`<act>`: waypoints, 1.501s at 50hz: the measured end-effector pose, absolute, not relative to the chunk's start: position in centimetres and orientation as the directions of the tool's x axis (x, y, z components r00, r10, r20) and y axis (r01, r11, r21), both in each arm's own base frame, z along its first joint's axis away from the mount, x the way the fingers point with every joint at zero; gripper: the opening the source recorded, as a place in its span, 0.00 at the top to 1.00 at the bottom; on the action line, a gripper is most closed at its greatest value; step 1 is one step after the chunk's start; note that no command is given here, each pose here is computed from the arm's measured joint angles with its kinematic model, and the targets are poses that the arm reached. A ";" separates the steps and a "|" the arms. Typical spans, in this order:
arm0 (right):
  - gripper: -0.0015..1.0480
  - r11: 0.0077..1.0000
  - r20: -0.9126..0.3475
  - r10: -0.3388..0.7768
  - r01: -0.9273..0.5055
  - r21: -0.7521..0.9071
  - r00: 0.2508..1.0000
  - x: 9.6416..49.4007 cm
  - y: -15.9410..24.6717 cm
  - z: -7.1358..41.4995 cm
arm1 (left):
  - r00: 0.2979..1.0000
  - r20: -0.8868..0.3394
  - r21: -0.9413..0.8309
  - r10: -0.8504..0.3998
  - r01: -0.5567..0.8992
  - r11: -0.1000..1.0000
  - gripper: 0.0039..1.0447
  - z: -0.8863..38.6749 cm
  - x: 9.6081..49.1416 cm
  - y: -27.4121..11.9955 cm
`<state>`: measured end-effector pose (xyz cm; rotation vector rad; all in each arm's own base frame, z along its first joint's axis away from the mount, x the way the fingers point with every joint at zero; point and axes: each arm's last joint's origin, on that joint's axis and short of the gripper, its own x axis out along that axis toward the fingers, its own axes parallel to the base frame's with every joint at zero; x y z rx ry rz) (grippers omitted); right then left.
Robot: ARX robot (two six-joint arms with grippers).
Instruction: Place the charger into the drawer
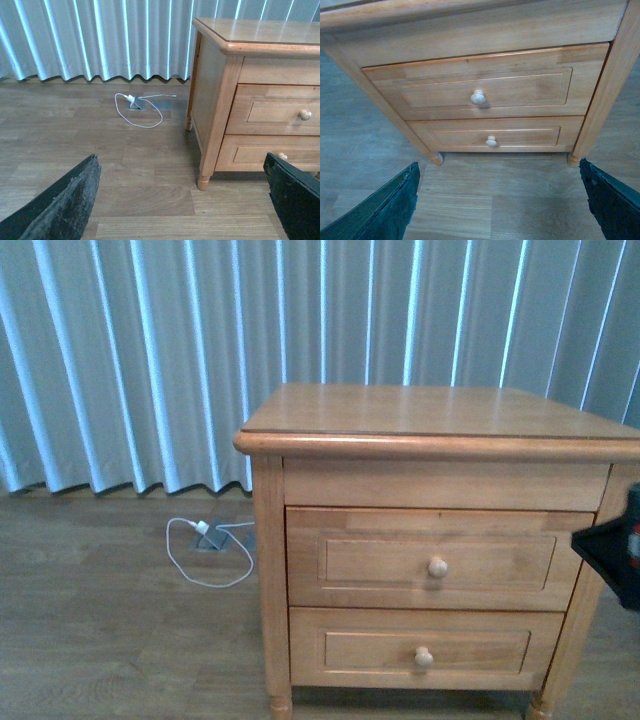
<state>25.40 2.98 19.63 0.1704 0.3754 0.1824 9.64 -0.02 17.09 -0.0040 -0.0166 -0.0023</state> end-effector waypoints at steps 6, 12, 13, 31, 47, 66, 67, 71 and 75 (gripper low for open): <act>0.08 0.964 -0.347 0.229 -0.162 0.213 0.909 22.2 1.9 19.9 | 1.000 0.016 -0.004 -0.002 0.002 1.000 0.06 17.1 9.6 0.0; 0.08 0.962 -0.352 0.229 -0.156 0.223 0.908 19.4 0.8 19.9 | 1.000 0.016 -0.004 -0.002 0.002 1.000 0.06 17.1 9.6 0.0; 0.08 0.961 -0.352 0.229 -0.155 0.227 0.907 19.0 0.6 19.9 | 1.000 0.017 -0.004 -0.002 0.002 1.000 0.06 17.1 9.6 0.0; 0.08 0.969 -0.284 0.141 -0.073 0.237 0.948 13.5 -1.8 20.0 | 1.000 0.017 -0.004 -0.002 0.002 1.000 0.06 17.1 9.6 0.0; 0.28 0.998 -0.053 -0.004 0.007 0.066 0.999 13.1 -1.7 19.3 | 1.000 0.016 -0.004 -0.002 0.002 1.000 0.06 17.1 9.6 0.0; 0.90 1.000 -0.001 0.001 -0.001 0.007 1.000 11.9 0.0 18.1 | 1.000 0.016 -0.004 -0.002 0.002 1.000 0.06 17.1 9.6 0.0; 0.93 1.000 0.001 0.000 0.000 0.006 1.000 11.8 0.0 18.0 | 1.000 0.016 -0.004 -0.002 0.002 1.000 0.06 17.1 9.6 0.0; 0.98 1.000 -0.001 -0.003 0.003 0.004 1.000 11.6 0.0 17.8 | 1.000 0.016 -0.004 -0.002 0.002 1.000 0.06 17.1 9.6 0.0; 0.99 1.000 -0.002 -0.003 0.003 0.003 1.000 11.5 0.0 17.6 | 1.000 0.016 -0.004 -0.002 0.002 1.000 0.06 17.1 9.6 0.0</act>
